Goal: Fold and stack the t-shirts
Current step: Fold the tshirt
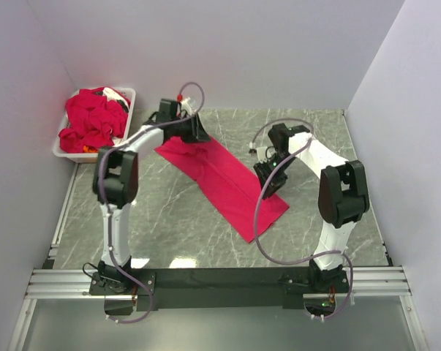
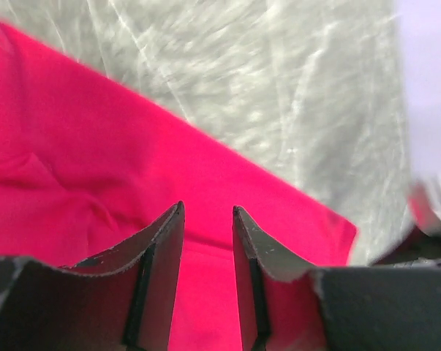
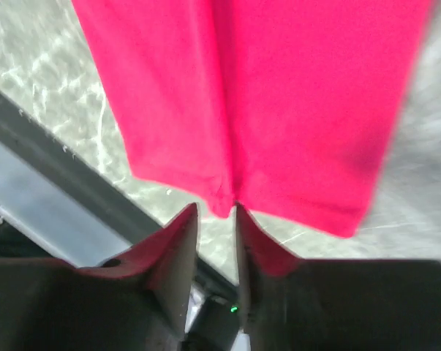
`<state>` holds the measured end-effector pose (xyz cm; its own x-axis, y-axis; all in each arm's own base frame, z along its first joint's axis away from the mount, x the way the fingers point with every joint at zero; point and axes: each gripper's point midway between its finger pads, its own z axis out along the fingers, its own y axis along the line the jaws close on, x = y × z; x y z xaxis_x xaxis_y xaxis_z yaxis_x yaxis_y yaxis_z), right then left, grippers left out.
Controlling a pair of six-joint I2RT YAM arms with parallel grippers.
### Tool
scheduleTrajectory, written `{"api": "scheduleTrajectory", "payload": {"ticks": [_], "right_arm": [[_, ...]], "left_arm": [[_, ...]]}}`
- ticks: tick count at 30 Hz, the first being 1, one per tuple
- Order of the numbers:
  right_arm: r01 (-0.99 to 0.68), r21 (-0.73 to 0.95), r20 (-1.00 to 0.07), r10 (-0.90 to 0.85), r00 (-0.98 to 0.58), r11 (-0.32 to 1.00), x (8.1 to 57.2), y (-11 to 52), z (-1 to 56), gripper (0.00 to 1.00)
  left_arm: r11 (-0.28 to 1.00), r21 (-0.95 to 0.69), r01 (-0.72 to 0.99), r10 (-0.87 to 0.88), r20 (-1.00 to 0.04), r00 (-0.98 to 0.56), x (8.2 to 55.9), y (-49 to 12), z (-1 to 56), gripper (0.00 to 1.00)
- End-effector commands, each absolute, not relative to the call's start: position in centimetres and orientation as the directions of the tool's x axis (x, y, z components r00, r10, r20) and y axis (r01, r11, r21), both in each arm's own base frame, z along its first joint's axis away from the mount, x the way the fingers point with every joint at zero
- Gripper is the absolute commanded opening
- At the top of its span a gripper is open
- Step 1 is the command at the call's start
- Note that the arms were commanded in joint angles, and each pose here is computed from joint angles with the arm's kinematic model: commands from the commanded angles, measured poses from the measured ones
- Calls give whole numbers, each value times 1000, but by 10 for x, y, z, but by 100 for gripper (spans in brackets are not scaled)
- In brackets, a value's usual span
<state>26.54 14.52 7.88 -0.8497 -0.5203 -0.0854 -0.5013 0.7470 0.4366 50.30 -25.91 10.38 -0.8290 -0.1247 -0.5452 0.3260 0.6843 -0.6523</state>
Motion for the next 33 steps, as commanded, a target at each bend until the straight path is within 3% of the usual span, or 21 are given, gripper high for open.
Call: {"api": "scheduleTrajectory", "payload": {"ticks": [1, 3, 10, 12, 21, 28, 33], "right_arm": [[-521, 379, -117, -519, -847, 764, 291, 145, 79, 30], [-509, 395, -107, -513, -852, 764, 297, 151, 72, 18], [-481, 380, -63, -496, -866, 791, 315, 162, 32, 2], [-469, 381, -32, -495, -868, 797, 307, 164, 22, 0], [-452, 477, 98, -557, -825, 753, 224, 178, 4, 0], [-443, 655, 94, -647, -757, 613, 169, 219, 28, 0], [-436, 689, 34, -627, -778, 579, 184, 225, 49, 16]], "left_arm": [[706, -588, 394, -165, -678, -716, 493, -229, 191, 38], [714, -609, 345, -203, -652, -731, 490, -212, 188, 37], [787, -559, 262, -164, -598, -785, 484, -186, 134, 28], [802, -545, 246, -163, -595, -787, 485, -183, 128, 30], [874, -475, 100, -205, -548, -811, 496, -166, 88, 27], [897, -428, 109, -155, -536, -830, 514, -179, 56, 25], [902, -400, 162, -84, -532, -842, 535, -204, 32, 24]]}}
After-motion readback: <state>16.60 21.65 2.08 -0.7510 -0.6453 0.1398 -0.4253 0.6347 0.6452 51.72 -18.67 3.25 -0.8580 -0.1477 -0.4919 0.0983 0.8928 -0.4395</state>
